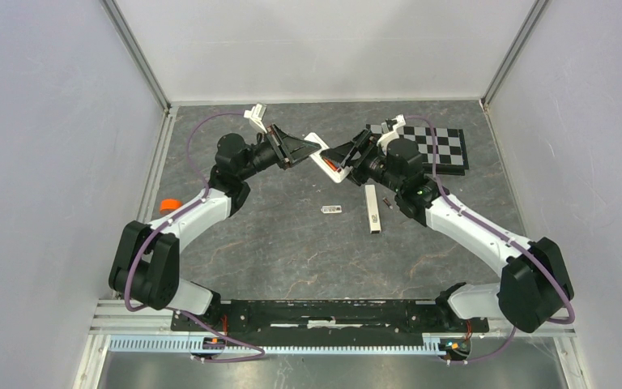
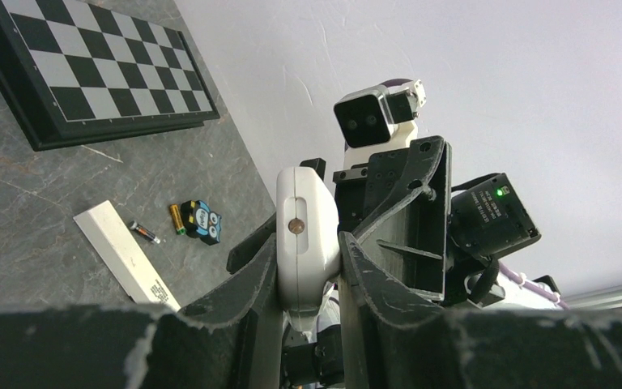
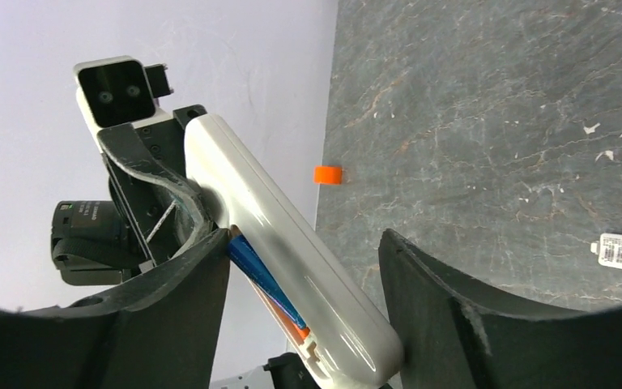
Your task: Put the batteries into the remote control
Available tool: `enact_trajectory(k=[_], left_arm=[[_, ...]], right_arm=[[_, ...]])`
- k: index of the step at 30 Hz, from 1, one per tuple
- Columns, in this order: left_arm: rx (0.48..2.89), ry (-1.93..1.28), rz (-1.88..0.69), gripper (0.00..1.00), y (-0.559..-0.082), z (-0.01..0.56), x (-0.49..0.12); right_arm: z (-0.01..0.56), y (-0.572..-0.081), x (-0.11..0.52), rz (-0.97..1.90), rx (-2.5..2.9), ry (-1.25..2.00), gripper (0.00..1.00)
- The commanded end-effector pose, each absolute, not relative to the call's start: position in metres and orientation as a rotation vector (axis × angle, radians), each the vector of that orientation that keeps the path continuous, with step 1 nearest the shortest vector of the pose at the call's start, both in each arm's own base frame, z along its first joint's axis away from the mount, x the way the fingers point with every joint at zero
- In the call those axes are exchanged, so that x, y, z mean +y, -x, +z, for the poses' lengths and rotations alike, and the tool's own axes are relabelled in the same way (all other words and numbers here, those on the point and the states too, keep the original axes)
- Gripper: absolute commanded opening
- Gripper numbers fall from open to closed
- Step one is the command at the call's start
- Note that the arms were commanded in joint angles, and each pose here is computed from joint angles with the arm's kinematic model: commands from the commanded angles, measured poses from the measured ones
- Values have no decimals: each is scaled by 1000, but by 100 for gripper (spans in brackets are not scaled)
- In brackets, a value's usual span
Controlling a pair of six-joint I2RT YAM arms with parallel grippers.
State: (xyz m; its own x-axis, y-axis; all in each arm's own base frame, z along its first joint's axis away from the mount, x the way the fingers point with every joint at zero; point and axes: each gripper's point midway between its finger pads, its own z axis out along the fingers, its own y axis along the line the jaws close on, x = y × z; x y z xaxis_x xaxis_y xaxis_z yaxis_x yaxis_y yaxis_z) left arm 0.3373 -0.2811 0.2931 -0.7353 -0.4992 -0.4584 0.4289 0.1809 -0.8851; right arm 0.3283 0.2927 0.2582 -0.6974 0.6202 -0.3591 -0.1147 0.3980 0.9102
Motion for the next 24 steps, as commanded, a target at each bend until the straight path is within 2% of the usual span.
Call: enact_trajectory(k=[1, 3, 7, 17, 18, 19, 21, 22, 24], left_arm=[[1593, 37, -1713, 2, -329, 343, -277], [1591, 47, -1726, 2, -328, 346, -277], [1588, 71, -1757, 2, -327, 352, -278], [1588, 124, -1860, 2, -321, 368, -278], [1595, 136, -1862, 2, -322, 368, -277], [1595, 139, -1862, 2, -322, 368, -276], [1608, 136, -1843, 2, -324, 364, -275], [1618, 137, -1831, 2, -325, 361, -274], [1630, 131, -1811, 2, -327, 355, -273]], right_arm=[[255, -324, 286, 1370, 1954, -438, 68], [253, -322, 284, 1376, 1953, -445, 65], [250, -321, 281, 1399, 1934, -457, 51], [250, -322, 279, 1421, 1867, -410, 46], [253, -324, 278, 1418, 1848, -395, 49], [259, -325, 278, 1416, 1821, -365, 57], [271, -327, 276, 1413, 1767, -310, 80], [280, -328, 276, 1415, 1733, -280, 88], [296, -327, 274, 1415, 1674, -234, 95]])
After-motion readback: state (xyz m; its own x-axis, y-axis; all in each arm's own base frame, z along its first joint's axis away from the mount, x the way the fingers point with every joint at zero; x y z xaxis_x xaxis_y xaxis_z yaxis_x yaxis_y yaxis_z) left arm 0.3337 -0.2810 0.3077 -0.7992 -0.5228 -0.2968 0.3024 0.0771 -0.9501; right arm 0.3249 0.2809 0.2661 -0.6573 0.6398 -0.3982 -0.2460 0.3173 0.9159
